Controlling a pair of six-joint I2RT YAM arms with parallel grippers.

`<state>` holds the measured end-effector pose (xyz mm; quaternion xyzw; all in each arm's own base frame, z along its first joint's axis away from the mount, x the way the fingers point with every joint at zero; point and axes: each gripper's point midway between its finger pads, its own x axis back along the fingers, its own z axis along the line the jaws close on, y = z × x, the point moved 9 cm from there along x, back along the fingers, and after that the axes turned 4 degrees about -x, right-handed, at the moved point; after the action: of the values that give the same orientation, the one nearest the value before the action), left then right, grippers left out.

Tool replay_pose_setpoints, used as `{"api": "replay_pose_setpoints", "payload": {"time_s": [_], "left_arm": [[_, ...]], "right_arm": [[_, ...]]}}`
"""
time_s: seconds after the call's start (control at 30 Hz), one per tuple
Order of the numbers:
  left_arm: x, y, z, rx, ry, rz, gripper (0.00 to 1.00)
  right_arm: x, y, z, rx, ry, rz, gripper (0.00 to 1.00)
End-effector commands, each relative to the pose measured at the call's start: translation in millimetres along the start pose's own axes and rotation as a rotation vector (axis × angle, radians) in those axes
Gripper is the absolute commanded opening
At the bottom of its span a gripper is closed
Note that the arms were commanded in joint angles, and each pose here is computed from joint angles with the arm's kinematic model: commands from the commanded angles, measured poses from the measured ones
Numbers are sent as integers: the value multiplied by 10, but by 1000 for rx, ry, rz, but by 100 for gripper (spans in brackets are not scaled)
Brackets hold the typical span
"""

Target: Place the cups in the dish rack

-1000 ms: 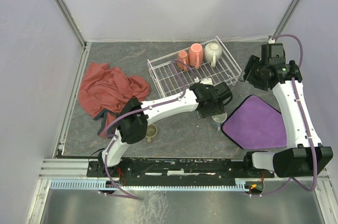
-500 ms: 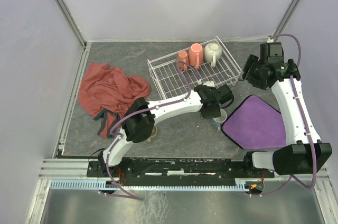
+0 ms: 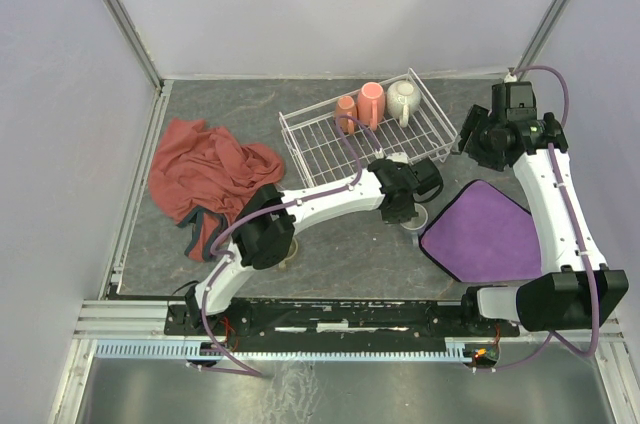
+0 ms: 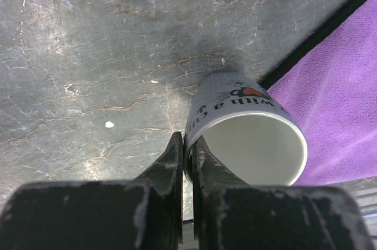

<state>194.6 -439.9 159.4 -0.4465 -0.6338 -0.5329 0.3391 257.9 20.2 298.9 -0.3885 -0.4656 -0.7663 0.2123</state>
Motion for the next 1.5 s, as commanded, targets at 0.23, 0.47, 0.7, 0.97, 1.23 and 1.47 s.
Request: {"api": "replay_pose_setpoints", "payload": {"time_s": [0.23,0.47,0.7,0.97,1.23,1.47], "left_arm": [[238,121,30,-42,-97,-1,3],[787,207,143,31,-269,-41,3],[1320,466,275,128,-417,-145,3],[1671,960,676,179,-474,-267,3],[1695,1409,1196,226,-623,-351,3],[1772,1690,1254,249,-798,-407,3]], "right_arm": [[94,37,48,-4,67,-43,71],[146,38,90,-1,124,-53,70],[230,41,273,-9,330,-38,69],[377,72,432,-62,495,-38,69],[371,-2,634,-178,739,82,70],[291,-77,787,-348,988,247,71]]}}
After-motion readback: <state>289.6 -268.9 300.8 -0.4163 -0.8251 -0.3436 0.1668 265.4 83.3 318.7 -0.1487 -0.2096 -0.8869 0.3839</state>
